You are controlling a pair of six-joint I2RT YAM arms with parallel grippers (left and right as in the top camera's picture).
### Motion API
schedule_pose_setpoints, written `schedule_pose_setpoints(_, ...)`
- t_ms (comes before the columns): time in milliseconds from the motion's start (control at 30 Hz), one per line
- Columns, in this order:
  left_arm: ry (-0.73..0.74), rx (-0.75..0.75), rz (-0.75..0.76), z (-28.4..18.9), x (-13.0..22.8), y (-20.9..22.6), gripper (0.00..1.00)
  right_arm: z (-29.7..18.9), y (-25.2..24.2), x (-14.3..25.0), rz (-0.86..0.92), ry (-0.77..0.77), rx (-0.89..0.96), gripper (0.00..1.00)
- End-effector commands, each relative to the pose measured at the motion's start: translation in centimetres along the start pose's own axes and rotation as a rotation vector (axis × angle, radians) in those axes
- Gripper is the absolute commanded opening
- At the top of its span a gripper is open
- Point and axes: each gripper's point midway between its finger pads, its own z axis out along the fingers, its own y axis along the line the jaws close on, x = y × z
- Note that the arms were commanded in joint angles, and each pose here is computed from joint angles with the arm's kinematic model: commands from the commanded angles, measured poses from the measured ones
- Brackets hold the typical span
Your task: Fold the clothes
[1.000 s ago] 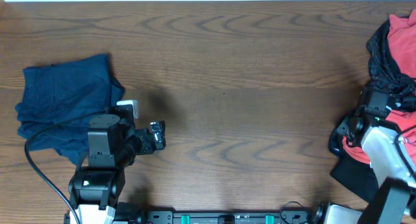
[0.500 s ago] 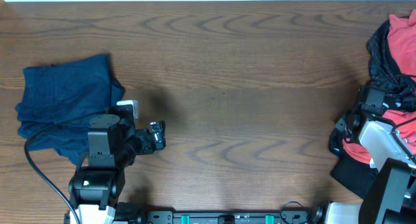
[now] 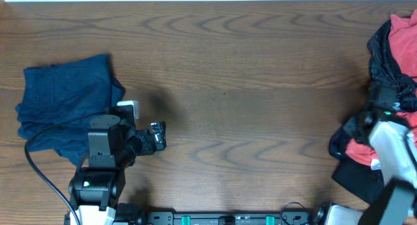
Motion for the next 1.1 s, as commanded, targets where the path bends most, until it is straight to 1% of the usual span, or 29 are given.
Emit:
schedule_pose_setpoints(0, -0.021, 0.015, -0.001, -0.5, -0.8, -0.4, 0.98, -6.4, -1.0, -5.6, 0.086, -0.186, -0.072, 0.01)
schedule_pose_setpoints(67, -0.022, 0.015, -0.001, -0.5, -0.9, -0.4, 0.99, -9.2, -1.1, -7.0, 0.102, -0.252, -0.129, 0.01)
schedule_pose_setpoints(100, -0.023, 0.015, -0.001, -0.5, -0.9, -0.4, 0.99, -10.3, -0.7, -7.6, 0.081, -0.284, -0.166, 0.01)
schedule_pose_setpoints(167, -0.025, 0.015, 0.000, -0.5, -1.0, -0.4, 0.98, -12.3, 0.6, -8.4, -0.007, -0.348, -0.256, 0.01)
schedule_pose_setpoints(300, -0.034, 0.018, 0.003, -0.5, -1.2, -0.5, 0.99, -14.4, 2.3, -8.9, -0.124, -0.417, -0.366, 0.01)
schedule_pose_setpoints(433, -0.038, 0.019, 0.003, -0.5, -1.3, -0.5, 0.98, -18.5, 1.9, -11.3, -0.110, -0.558, -0.394, 0.02)
schedule_pose_setpoints(500, -0.038, 0.019, 0.003, -0.5, -1.3, -0.5, 0.99, -19.6, 1.6, -11.5, -0.111, -0.579, -0.395, 0.01)
schedule_pose_setpoints(600, -0.038, 0.019, 0.003, -0.5, -1.3, -0.5, 0.99, -19.0, 1.5, -10.5, -0.122, -0.532, -0.386, 0.01)
schedule_pose_setpoints(900, -0.038, 0.019, 0.003, -0.5, -1.3, -0.5, 0.98, -14.3, 1.1, -5.8, -0.168, -0.250, -0.318, 0.01)
schedule_pose_setpoints(1067, -0.038, 0.019, 0.003, -0.5, -1.3, -0.5, 0.99, -13.1, 1.1, -5.0, -0.177, -0.190, -0.302, 0.01)
